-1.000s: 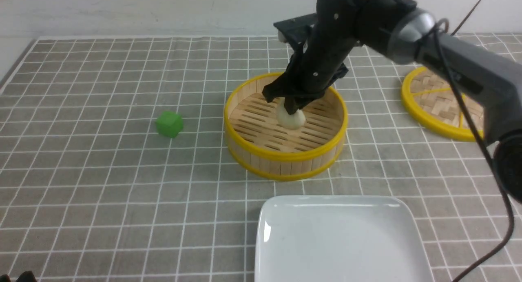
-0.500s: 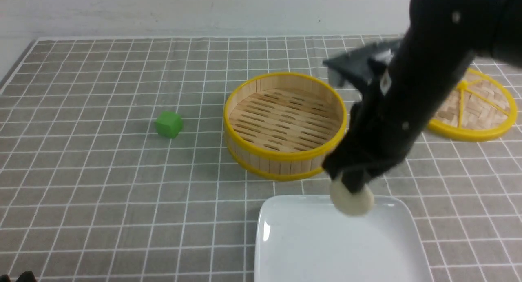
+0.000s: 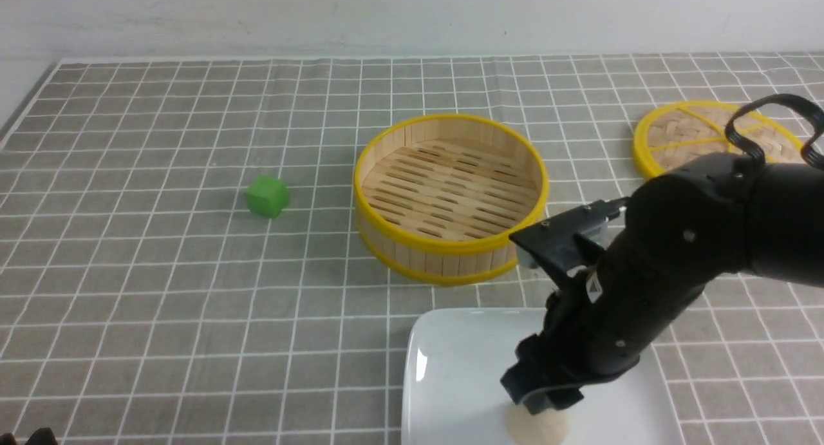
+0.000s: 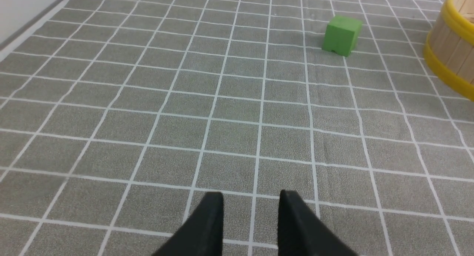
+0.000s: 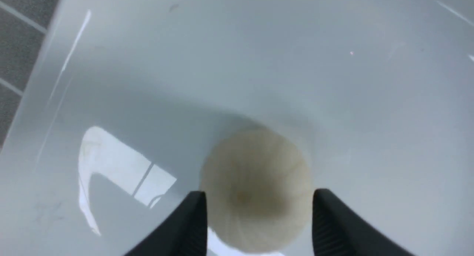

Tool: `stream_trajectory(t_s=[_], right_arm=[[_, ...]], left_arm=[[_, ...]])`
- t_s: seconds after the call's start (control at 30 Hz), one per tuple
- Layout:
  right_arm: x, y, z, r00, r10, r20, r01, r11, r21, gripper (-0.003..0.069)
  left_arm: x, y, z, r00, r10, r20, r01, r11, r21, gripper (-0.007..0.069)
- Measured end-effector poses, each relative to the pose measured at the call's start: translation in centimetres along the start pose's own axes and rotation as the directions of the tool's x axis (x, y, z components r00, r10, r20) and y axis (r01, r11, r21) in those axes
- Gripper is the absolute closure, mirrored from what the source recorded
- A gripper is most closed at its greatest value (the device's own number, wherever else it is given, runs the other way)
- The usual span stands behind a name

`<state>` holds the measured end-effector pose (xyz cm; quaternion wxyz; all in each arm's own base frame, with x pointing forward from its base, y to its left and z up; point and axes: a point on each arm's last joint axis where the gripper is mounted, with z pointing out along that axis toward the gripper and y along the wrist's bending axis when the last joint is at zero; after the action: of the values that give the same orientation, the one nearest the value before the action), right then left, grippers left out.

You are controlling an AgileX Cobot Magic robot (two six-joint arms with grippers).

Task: Put the steamed buns into the plate on the grey tablecloth.

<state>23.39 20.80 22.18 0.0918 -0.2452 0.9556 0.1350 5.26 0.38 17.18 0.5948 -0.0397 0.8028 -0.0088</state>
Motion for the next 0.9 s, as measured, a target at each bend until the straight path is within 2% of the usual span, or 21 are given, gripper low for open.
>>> stream_trajectory(t_s=[0.03, 0.1, 0.13, 0.17, 0.23, 0.27, 0.33, 0.43, 0.47, 0.53, 0.6, 0.9], right_arm=[[0.0, 0.0, -0.2, 1.0, -0.002, 0.003, 0.002, 1.0, 0.0, 0.0268], [0.2, 0.2, -3.0, 0.999, -0.036, 0.031, 0.036, 0.999, 0.002, 0.0342], [0.3, 0.2, -3.3, 0.999, -0.038, 0.039, 0.038, 0.999, 0.003, 0.0342], [0.8, 0.3, -5.6, 0.995, -0.063, 0.074, 0.062, 0.998, 0.015, 0.0431], [1.8, 0.3, -7.9, 0.991, -0.083, 0.109, 0.08, 0.996, 0.034, 0.0522], [3.3, 0.2, -10.4, 0.983, -0.089, 0.16, 0.082, 0.995, 0.053, 0.0618], [5.9, -0.1, -12.7, 0.968, -0.064, 0.244, 0.052, 0.997, 0.052, 0.0668], [10.1, -0.5, -13.8, 0.896, -0.054, 0.441, 0.053, 0.998, 0.013, 0.0673], [11.0, -0.7, -13.1, 0.881, -0.056, 0.47, 0.059, 0.998, 0.007, 0.0673], [13.3, -1.3, -12.2, 0.788, -0.05, 0.614, 0.078, 0.997, -0.019, 0.0673], [15.0, -2.0, -10.9, 0.743, -0.041, 0.668, 0.081, 0.996, -0.029, 0.0673], [16.4, -2.6, -9.4, 0.736, -0.06, 0.675, 0.09, 0.996, -0.01, 0.0669]], left_arm=[[0.0, 0.0, 0.0, 1.0, 0.0, 0.0, 0.0, 1.0, 0.0, 0.0385], [0.0, 0.0, 0.0, 1.0, 0.0, 0.0, 0.0, 1.0, 0.0, 0.0385], [0.0, 0.0, 0.0, 1.0, 0.0, 0.0, 0.0, 1.0, 0.0, 0.0385], [0.0, 0.0, 0.0, 1.0, 0.0, 0.0, 0.0, 1.0, 0.0, 0.0385], [0.0, 0.0, 0.0, 1.0, 0.0, 0.0, 0.0, 1.0, 0.0, 0.0385], [0.0, 0.0, 0.0, 1.0, 0.0, 0.0, 0.0, 1.0, 0.0, 0.0385], [0.0, 0.0, 0.0, 1.0, 0.0, 0.0, 0.0, 1.0, 0.0, 0.0385], [0.0, 0.0, 0.0, 1.0, 0.0, -0.001, 0.0, 1.0, 0.0, 0.0385], [0.0, 0.0, 0.0, 1.0, 0.0, -0.001, 0.0, 1.0, 0.0, 0.0385], [0.0, 0.0, 0.0, 1.0, 0.0, -0.001, 0.0, 1.0, 0.0, 0.0385], [0.0, 0.0, 0.0, 1.0, 0.0, -0.001, 0.0, 1.0, 0.0, 0.0385], [0.0, 0.0, 0.0, 1.0, 0.0, -0.001, 0.0, 1.0, 0.0, 0.0385]])
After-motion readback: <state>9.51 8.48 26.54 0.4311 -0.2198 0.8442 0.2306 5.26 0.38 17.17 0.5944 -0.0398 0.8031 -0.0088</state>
